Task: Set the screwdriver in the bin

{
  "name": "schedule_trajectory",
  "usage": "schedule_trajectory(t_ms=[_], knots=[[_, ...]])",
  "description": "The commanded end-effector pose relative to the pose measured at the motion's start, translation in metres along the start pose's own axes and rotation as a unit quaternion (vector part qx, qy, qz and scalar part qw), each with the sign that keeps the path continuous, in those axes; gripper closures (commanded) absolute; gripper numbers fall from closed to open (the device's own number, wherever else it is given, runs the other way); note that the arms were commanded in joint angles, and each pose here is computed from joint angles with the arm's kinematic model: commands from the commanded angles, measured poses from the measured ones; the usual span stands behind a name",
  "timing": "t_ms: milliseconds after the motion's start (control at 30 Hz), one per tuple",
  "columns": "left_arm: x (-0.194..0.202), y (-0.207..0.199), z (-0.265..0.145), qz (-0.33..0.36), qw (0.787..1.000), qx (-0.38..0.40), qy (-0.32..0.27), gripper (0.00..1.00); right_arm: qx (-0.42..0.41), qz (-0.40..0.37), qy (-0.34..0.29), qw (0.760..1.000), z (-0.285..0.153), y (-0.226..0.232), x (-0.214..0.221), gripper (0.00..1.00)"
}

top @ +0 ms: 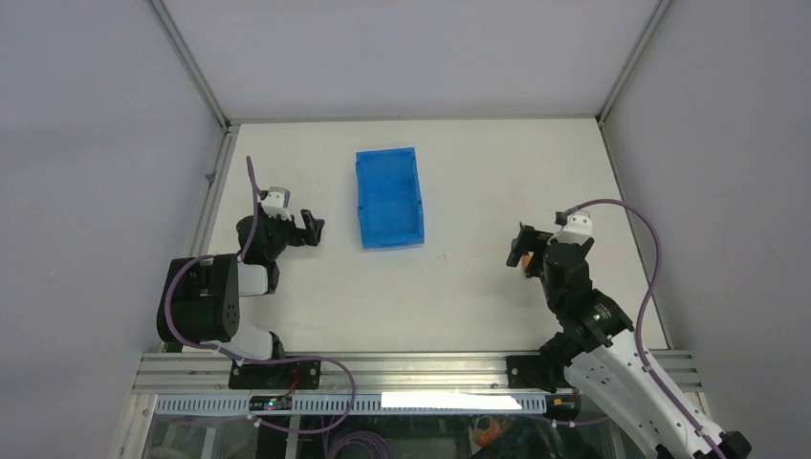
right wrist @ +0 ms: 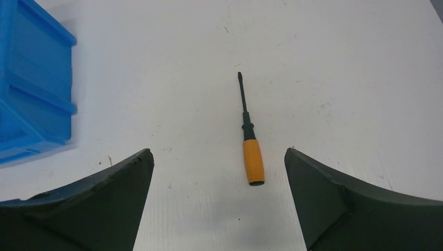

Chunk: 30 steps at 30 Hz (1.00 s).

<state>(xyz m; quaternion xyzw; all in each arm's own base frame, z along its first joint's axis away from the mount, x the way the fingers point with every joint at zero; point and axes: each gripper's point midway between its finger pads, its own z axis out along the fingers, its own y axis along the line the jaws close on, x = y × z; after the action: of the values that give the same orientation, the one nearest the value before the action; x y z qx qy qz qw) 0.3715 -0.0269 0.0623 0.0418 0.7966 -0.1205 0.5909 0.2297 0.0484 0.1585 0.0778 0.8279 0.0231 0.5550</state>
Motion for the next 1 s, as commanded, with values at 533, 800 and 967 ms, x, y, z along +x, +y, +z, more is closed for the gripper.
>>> schedule_trajectory(t_ms=[533, 800, 967], knots=[[-0.026, -0.002, 0.006, 0.016, 0.999, 0.004, -0.043, 0.01, 0.043, -0.022, 0.207, 0.977, 0.019, 0.024, -0.1, 0.01], [-0.026, -0.002, 0.006, 0.016, 0.999, 0.004, -0.043, 0.01, 0.049, -0.016, 0.407, 0.912, 0.067, 0.006, 0.0, 0.07], [-0.026, -0.002, 0.006, 0.016, 0.999, 0.004, -0.043, 0.01, 0.054, 0.002, 0.466, 0.883, 0.086, -0.009, 0.053, 0.2]])
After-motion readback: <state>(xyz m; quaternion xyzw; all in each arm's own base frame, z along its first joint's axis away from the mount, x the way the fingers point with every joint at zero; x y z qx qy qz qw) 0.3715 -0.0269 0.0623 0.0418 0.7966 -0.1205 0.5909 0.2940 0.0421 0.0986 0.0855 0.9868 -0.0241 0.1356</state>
